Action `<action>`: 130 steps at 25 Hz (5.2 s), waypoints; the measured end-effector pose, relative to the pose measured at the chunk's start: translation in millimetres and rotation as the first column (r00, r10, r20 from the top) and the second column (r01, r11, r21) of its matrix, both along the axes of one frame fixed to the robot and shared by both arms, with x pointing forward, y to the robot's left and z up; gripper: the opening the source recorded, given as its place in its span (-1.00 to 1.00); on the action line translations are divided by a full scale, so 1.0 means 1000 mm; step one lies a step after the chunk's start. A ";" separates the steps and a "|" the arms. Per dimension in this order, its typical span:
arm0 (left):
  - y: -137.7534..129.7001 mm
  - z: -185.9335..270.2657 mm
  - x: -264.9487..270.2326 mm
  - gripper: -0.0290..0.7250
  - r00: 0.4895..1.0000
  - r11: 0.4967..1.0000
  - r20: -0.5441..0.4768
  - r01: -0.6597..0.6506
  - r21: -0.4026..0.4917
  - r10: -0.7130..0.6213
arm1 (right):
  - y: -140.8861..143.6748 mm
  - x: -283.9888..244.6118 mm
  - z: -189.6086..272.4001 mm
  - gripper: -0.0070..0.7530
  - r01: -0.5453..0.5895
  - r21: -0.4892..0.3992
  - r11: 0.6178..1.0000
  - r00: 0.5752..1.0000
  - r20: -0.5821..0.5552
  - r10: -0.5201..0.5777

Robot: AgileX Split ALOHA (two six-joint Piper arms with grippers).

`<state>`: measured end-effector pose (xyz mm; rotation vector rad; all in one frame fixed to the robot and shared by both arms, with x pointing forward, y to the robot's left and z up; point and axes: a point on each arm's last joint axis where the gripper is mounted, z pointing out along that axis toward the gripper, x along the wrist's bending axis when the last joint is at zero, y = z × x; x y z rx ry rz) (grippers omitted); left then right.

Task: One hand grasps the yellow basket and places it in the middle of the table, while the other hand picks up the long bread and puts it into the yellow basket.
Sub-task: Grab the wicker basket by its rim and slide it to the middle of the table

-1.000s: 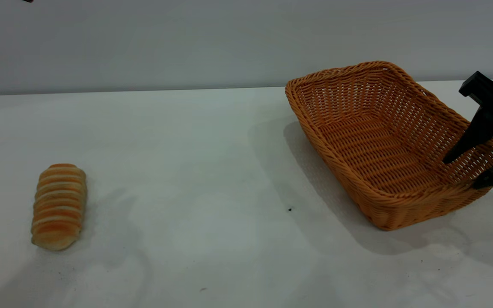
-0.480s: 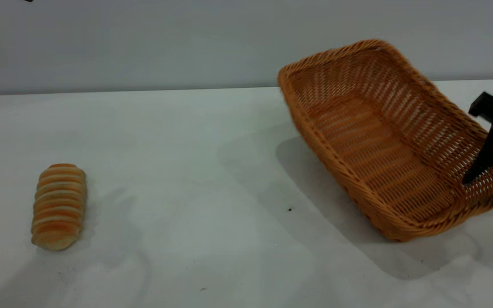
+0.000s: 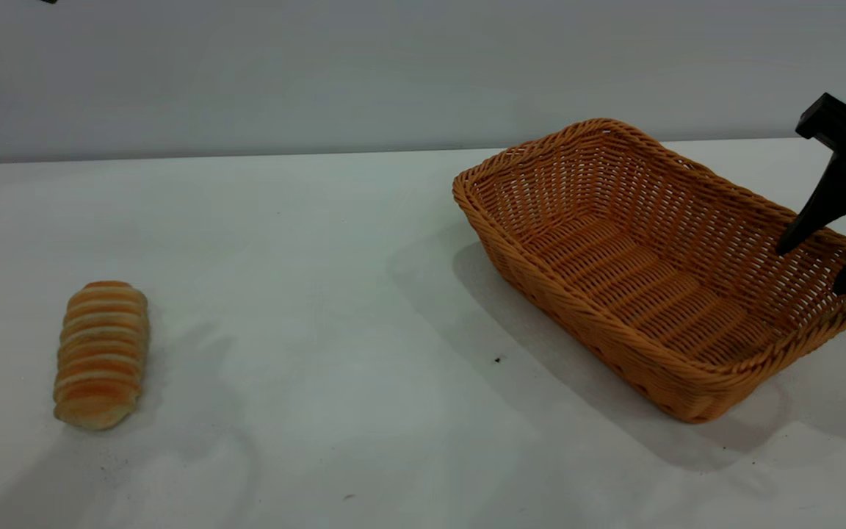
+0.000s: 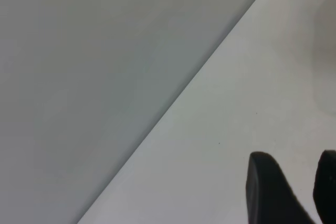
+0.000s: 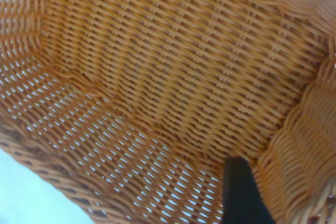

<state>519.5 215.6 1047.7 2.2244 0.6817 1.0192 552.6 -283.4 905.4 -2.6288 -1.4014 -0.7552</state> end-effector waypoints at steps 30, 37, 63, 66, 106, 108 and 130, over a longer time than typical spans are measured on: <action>0.000 0.000 0.000 -0.17 1.000 1.000 0.001 0.000 0.000 0.000 | -0.016 -0.012 -0.015 0.27 -0.016 -0.005 1.000 0.998 -0.062 0.015; 0.000 0.001 0.000 -0.17 1.000 1.000 0.008 -0.004 0.000 0.004 | -0.015 -0.012 -0.029 0.37 -0.014 0.007 1.000 0.995 -0.103 0.015; 0.001 0.001 0.001 -0.17 1.000 1.000 0.019 -0.010 -0.001 0.010 | 0.016 0.002 -0.063 -0.75 -0.238 0.067 0.969 0.969 -0.046 0.241; 0.001 0.001 0.001 -0.17 1.000 1.000 0.019 -0.010 -0.001 0.010 | 0.019 0.008 -0.052 -0.75 -0.299 0.075 0.951 0.954 0.003 0.300; 0.001 0.001 0.001 -0.19 1.000 1.000 0.015 -0.010 -0.004 0.010 | 0.139 0.032 -0.061 -0.75 -0.570 0.179 0.802 0.815 -0.007 0.580; 0.001 0.001 0.001 -0.21 1.000 1.000 0.015 -0.010 -0.004 0.010 | 0.139 0.031 -0.065 -0.75 -0.566 0.180 0.805 0.815 -0.025 0.579; 0.001 0.001 0.001 -0.23 1.000 1.000 0.014 -0.013 -0.009 0.013 | 0.138 0.032 -0.075 -0.75 -0.556 0.148 0.818 0.821 -0.053 0.568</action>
